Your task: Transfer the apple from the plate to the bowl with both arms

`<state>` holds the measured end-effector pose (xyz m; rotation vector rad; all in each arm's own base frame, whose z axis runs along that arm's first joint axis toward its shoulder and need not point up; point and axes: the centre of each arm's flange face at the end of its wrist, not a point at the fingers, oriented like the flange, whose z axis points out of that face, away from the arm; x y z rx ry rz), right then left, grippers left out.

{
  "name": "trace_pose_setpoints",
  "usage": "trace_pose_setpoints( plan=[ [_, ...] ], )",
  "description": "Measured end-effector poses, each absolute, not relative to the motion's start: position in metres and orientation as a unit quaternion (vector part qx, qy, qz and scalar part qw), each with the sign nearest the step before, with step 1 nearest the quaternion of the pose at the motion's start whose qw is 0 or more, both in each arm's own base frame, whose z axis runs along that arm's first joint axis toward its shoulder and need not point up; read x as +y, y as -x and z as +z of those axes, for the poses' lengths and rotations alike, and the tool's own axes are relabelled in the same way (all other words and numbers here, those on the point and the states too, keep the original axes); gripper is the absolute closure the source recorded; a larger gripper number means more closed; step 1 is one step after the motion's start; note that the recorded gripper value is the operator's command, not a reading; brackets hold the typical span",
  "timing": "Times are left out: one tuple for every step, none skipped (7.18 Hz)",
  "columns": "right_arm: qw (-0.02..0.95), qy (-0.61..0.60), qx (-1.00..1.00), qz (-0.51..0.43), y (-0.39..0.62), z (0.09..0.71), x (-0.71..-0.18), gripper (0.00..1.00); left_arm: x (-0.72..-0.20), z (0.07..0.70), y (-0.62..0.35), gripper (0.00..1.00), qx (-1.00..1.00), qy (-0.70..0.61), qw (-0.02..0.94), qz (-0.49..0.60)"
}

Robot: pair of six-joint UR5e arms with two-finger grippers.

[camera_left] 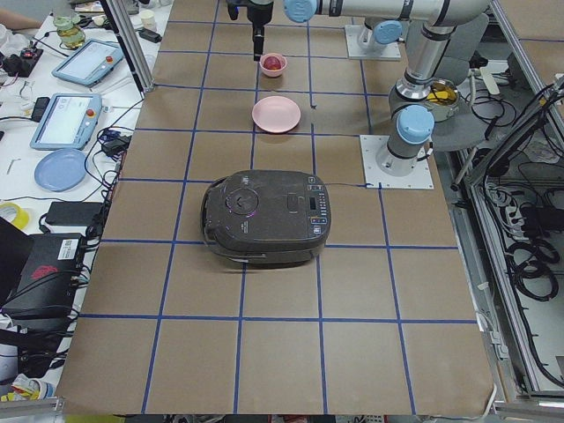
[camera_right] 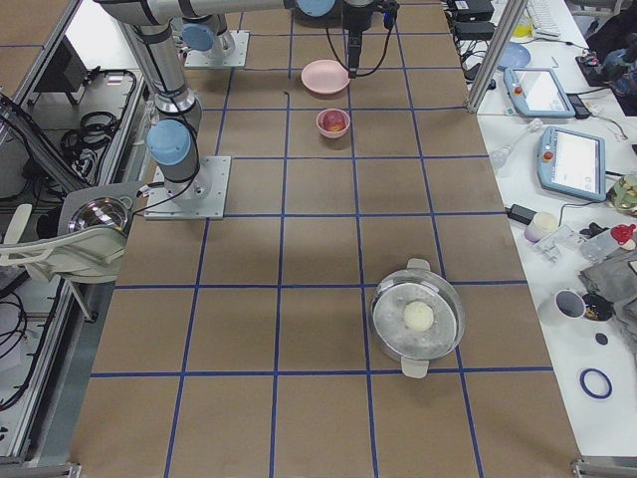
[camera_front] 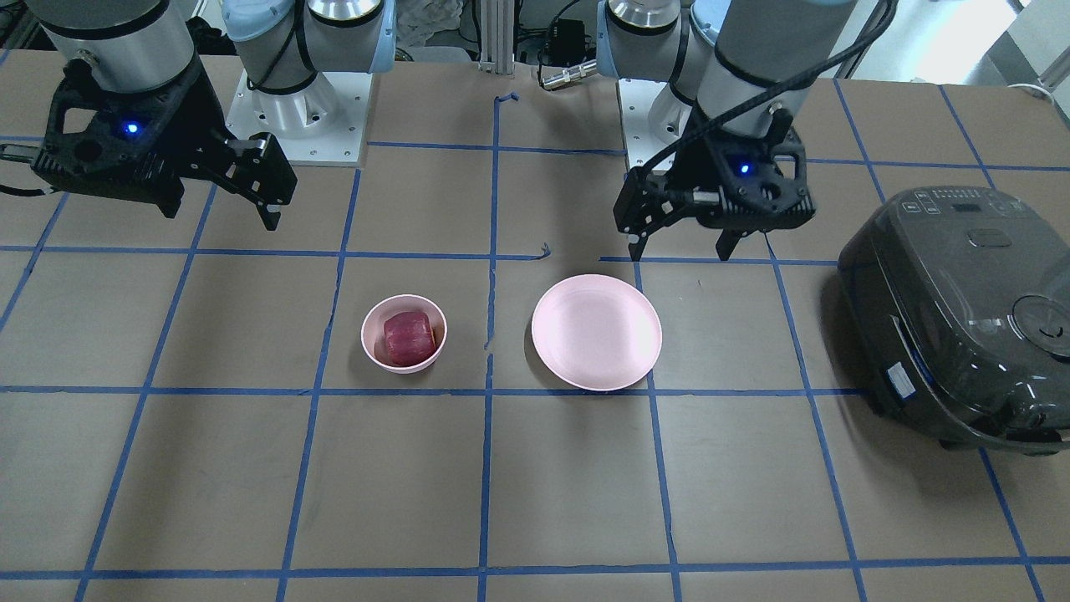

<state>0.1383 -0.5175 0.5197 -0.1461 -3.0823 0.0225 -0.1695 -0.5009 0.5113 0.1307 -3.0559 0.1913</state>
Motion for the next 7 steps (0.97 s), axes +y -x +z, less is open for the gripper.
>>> trace_pose_setpoints(
  plan=[
    [0.028, 0.047, -0.998, 0.007, -0.138, 0.520, -0.518, 0.00, -0.496, 0.521, 0.165, 0.03, -0.996, -0.042, 0.052, 0.066],
    [0.028, 0.047, -0.998, 0.007, -0.138, 0.519, -0.518, 0.00, -0.495, 0.525, 0.157, 0.01, -0.996, -0.031, 0.038, 0.070],
    [0.028, 0.047, -0.998, 0.007, -0.138, 0.519, -0.518, 0.00, -0.494, 0.526, 0.151, 0.01, -0.997, -0.021, 0.012, 0.068],
    [0.028, 0.047, -0.998, 0.007, -0.138, 0.519, -0.518, 0.00, -0.493, 0.526, 0.147, 0.02, -0.998, -0.016, -0.002, 0.063],
    [0.028, 0.047, -0.998, 0.007, -0.138, 0.519, -0.518, 0.00, -0.492, 0.525, 0.146, 0.02, -0.998, -0.013, -0.008, 0.058],
    [0.028, 0.047, -0.998, 0.007, -0.138, 0.519, -0.518, 0.00, -0.493, 0.524, 0.146, 0.02, -0.998, -0.011, -0.009, 0.055],
    [0.028, 0.047, -0.999, 0.007, -0.138, 0.519, -0.518, 0.00, -0.493, 0.523, 0.146, 0.02, -0.998, -0.011, -0.009, 0.054]
  ],
)
